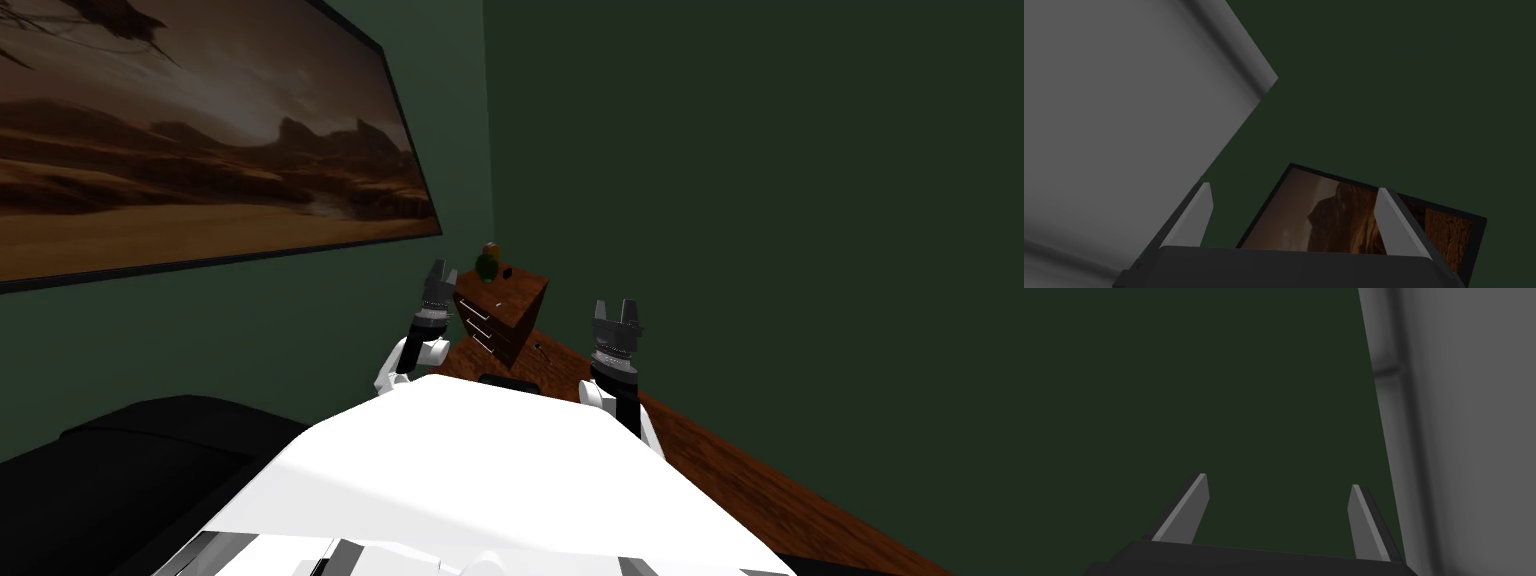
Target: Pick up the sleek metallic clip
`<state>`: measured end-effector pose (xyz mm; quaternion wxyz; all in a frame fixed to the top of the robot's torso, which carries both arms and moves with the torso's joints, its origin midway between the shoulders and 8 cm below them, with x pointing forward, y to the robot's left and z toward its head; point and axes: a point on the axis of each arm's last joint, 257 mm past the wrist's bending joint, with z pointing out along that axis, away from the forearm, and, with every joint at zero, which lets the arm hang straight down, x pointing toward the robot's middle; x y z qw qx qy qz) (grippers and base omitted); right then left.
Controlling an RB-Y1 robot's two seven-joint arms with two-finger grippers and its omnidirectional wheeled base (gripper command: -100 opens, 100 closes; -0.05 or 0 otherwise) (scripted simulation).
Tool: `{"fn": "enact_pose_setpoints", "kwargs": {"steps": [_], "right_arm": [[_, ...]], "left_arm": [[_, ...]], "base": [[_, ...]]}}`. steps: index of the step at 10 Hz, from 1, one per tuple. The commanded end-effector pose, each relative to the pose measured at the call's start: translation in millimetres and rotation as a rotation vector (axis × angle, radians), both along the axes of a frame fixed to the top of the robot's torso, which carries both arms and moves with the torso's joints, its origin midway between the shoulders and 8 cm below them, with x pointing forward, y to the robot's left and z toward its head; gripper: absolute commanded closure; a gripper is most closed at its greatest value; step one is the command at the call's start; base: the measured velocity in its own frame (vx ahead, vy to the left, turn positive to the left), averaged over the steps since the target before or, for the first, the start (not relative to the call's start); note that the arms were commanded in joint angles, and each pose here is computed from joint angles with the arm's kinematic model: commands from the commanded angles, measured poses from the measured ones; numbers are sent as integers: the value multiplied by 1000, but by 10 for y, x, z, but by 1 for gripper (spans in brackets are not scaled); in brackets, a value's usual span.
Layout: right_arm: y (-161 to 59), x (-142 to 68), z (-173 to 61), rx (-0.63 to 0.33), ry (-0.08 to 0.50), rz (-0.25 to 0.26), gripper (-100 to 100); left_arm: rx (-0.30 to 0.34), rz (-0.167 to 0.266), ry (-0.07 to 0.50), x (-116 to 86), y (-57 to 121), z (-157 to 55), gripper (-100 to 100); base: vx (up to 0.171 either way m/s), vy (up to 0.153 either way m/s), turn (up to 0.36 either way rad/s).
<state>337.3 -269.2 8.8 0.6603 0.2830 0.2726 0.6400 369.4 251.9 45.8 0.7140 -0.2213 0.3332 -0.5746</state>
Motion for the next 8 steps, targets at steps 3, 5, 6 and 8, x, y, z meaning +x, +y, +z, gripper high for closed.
{"fn": "enact_pose_setpoints", "kwargs": {"steps": [3,5,6,8], "right_arm": [[0,0,0,0,0,0,0],[0,0,0,0,0,0,0],[0,0,0,0,0,0,0],[0,0,0,0,0,0,0]], "left_arm": [[31,37,67,212,72,-73,-100],[54,58,88,311,110,-77,-100],[51,64,114,351,129,-129,-100],[72,90,150,471,189,-166,-100]], "base": [[12,-57,18],[7,-31,12],[9,-43,16],[10,-70,21]]}}
